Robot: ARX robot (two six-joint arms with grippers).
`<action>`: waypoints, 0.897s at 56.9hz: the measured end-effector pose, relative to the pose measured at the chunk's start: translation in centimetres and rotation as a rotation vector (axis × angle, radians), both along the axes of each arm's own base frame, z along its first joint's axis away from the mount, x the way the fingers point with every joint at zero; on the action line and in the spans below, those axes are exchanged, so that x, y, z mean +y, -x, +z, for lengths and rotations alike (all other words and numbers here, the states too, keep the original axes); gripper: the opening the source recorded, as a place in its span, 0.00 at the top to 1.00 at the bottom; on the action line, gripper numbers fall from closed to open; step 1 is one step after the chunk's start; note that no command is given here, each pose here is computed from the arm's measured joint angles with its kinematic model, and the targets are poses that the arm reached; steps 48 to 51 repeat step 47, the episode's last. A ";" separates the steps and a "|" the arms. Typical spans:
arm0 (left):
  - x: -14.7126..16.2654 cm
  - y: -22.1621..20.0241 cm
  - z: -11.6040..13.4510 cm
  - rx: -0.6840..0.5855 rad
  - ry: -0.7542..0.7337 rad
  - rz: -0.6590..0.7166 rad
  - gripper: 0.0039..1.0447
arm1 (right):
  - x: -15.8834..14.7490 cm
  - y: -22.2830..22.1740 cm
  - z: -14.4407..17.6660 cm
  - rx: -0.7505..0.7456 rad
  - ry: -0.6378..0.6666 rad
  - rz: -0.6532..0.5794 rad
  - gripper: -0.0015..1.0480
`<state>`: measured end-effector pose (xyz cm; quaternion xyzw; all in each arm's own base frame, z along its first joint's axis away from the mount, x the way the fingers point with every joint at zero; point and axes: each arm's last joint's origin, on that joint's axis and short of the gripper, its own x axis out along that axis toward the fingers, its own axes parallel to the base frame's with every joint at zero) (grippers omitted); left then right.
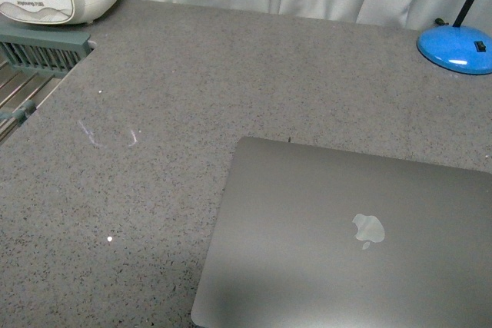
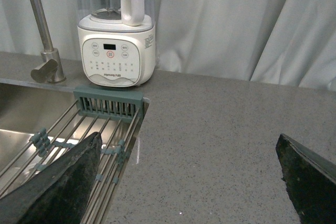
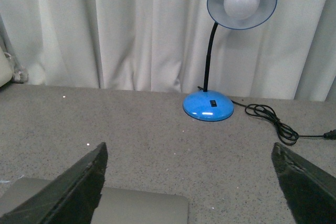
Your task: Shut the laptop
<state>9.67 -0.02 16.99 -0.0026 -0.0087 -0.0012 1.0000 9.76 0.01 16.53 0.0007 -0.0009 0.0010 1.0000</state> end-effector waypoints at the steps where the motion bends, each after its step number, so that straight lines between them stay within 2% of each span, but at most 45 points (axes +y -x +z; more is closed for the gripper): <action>1: 0.0 0.0 0.0 0.000 0.000 0.000 0.06 | 0.0 0.0 0.0 0.000 -0.001 0.000 0.07; 5: 0.0 0.0 0.0 0.000 0.000 0.000 0.06 | 0.0 0.0 0.0 0.000 0.000 0.000 0.09; 51: 0.0 0.0 0.0 0.000 0.000 0.000 0.06 | 0.0 0.0 0.0 0.000 0.000 0.000 0.09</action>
